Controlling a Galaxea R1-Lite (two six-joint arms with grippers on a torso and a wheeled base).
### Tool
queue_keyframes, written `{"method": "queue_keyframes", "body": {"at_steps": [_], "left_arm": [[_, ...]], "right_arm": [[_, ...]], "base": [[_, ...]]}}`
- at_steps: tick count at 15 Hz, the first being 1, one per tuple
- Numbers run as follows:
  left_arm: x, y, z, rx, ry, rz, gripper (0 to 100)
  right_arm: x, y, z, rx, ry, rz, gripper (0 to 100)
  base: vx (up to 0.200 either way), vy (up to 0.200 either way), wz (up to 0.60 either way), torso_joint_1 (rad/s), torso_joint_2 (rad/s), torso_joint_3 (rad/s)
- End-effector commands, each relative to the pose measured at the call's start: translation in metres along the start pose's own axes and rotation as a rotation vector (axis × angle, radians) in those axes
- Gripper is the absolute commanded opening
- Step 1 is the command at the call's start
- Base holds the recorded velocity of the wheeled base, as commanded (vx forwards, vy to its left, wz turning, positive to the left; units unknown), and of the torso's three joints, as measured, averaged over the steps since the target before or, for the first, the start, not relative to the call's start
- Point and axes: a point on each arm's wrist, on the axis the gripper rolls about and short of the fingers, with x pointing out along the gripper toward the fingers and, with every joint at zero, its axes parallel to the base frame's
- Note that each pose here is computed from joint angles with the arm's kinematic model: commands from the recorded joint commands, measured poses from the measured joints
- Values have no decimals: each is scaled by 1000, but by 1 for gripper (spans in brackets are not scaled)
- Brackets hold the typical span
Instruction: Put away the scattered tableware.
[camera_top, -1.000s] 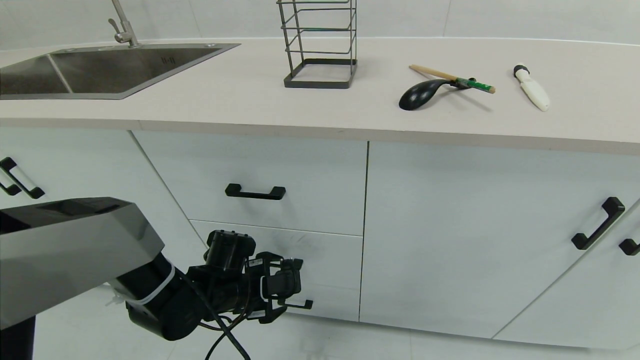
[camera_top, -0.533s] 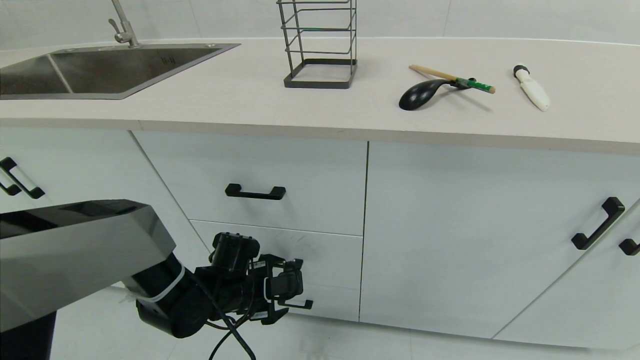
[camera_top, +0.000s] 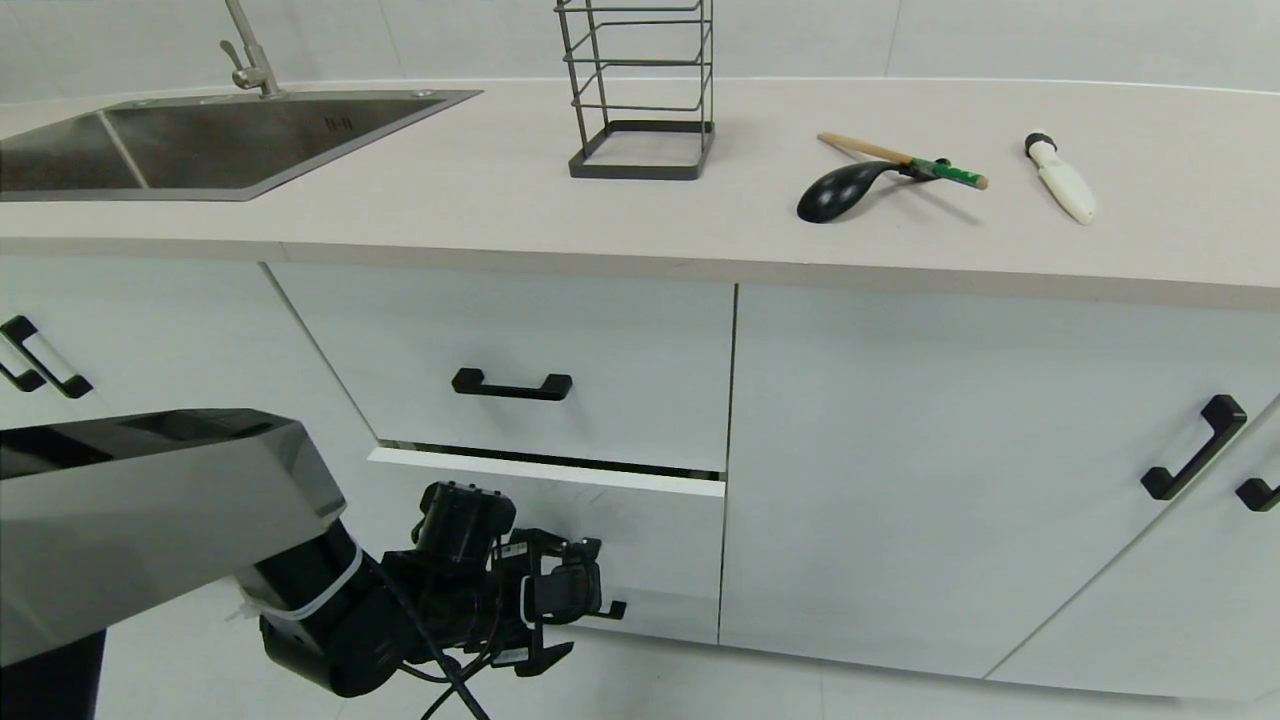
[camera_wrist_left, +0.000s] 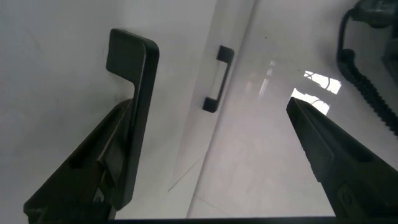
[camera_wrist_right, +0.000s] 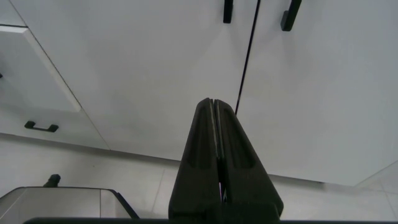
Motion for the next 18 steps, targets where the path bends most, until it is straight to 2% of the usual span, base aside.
{"method": "queue_keyframes", "body": {"at_steps": [1,9,13,17,18], "left_arm": [[0,1,0,-1,-1,7,100],[-18,6,6,4,-24,40,100],[-55,0,12,18,-44,72,100],[-112,-14,30,70,-121,151,100],[-127,-16,32,73,-138,181,100]], "right_arm": [[0,0,0,0,1,0,0],[0,0,0,0,1,0,0],[0,0,0,-1,1,0,0],[0,0,0,0,1,0,0],[0,0,0,0,1,0,0]], "base": [[0,0,0,0,0,0],[0,0,0,0,0,0],[0,0,0,0,0,0],[0,0,0,0,0,0],[0,0,0,0,0,0]]}}
